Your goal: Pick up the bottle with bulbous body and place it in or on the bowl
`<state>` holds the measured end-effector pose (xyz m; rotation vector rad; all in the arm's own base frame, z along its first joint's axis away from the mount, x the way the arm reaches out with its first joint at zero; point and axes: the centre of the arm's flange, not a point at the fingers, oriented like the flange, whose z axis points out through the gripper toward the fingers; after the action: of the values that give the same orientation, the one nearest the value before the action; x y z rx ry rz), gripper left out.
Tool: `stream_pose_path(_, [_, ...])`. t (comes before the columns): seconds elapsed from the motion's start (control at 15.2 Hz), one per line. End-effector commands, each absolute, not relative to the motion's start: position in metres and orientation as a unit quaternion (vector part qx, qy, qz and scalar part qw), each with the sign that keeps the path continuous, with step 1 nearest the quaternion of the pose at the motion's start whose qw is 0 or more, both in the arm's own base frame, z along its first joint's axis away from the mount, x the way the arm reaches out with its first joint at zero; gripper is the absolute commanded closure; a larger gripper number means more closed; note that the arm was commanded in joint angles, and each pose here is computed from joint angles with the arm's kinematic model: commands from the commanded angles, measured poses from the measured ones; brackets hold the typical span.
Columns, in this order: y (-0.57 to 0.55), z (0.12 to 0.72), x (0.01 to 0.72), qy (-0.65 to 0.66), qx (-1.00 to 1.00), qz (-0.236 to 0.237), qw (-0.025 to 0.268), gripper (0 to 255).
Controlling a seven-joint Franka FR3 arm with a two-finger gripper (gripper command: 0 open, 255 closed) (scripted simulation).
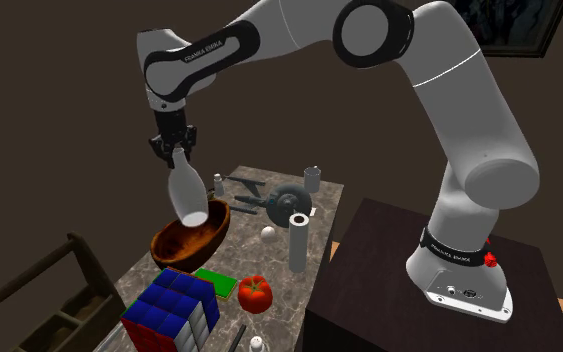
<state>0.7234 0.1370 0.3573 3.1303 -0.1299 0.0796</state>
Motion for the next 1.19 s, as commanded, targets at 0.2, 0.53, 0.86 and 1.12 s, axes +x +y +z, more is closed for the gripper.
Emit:
stream_pose_path(0.2, [0.137, 0.356, 0.723, -0.041, 0.999, 0.026, 0.004, 255])
stream_pose_path(0.53, [0.137, 0.356, 0.723, -0.041, 0.999, 0.026, 0.004, 0])
stream_pose_path(0.86, [0.137, 0.383, 0.722, -0.041, 0.999, 0.026, 0.004, 0])
stream_pose_path(1.12, [0.138, 0.406, 0.72, -0.041, 0.999, 0.026, 0.004, 0])
